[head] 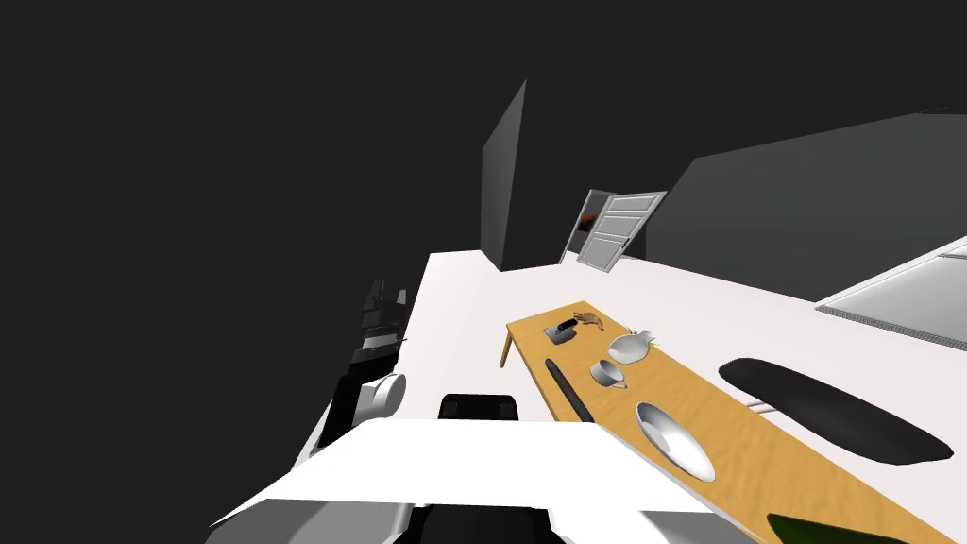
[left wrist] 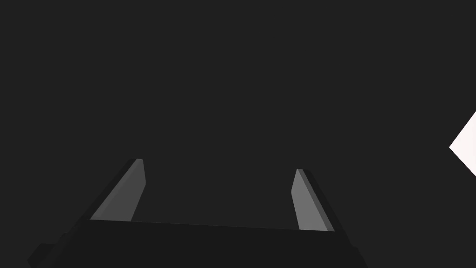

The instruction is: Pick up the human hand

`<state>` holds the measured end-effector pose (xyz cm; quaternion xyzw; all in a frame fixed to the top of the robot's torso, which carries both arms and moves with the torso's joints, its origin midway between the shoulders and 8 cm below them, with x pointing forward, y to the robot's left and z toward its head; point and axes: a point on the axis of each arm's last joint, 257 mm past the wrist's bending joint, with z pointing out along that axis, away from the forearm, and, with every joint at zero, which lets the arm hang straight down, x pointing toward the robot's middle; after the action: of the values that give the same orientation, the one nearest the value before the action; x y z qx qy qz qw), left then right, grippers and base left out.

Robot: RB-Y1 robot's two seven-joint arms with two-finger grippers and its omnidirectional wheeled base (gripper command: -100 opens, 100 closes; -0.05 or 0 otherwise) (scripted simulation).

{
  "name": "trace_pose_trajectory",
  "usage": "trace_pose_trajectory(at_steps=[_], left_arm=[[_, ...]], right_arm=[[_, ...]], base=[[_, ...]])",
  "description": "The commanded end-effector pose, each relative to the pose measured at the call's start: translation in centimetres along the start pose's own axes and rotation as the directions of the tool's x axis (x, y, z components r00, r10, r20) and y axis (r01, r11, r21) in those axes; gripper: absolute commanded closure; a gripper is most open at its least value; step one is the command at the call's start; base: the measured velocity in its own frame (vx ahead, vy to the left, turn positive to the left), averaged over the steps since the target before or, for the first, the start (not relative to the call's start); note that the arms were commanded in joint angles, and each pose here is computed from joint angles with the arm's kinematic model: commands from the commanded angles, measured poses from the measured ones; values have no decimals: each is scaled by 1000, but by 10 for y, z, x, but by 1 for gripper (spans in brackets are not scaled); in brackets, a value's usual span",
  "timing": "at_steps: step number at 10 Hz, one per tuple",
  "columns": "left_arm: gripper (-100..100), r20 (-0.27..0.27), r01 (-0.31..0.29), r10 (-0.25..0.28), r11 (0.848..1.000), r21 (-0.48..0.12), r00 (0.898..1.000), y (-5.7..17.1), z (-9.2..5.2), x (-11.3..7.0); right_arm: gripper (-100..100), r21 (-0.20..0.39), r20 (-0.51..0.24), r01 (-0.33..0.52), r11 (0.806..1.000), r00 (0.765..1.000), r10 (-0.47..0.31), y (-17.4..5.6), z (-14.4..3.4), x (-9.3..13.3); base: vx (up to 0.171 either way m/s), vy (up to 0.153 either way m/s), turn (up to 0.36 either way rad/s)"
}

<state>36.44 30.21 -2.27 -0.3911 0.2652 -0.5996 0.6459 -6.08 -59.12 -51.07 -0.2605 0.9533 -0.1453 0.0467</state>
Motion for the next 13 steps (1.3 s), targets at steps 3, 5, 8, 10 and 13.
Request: trace_pose_trajectory(at_steps=[3, 5, 8, 10, 13], left_arm=[[0, 0, 0, 0, 1000, 0, 1000, 0, 0, 0], [0, 0, 0, 0, 1000, 0, 1000, 0, 0, 0], [0, 0, 0, 0, 1000, 0, 1000, 0, 0, 0], [0, 0, 0, 0, 1000, 0, 1000, 0, 0, 0], [0, 0, 0, 0, 1000, 0, 1000, 0, 0, 0]], right_arm=[[-100, 0, -6, -17, 1000, 1000, 17, 14, 12, 1], [-100, 0, -7, -20, 1000, 1000, 20, 16, 14, 0], [100, -3, -8, -18, 1000, 1000, 18, 18, 14, 0], [100, -2, -8, -18, 1000, 1000, 18, 17, 14, 0], [100, 1, -2, -3, 1000, 1000, 3, 2, 3, 0]], base=[[-6, -45, 68], [-7, -26, 27], [0, 0, 0], [0, 0, 0], [2, 31, -70]])
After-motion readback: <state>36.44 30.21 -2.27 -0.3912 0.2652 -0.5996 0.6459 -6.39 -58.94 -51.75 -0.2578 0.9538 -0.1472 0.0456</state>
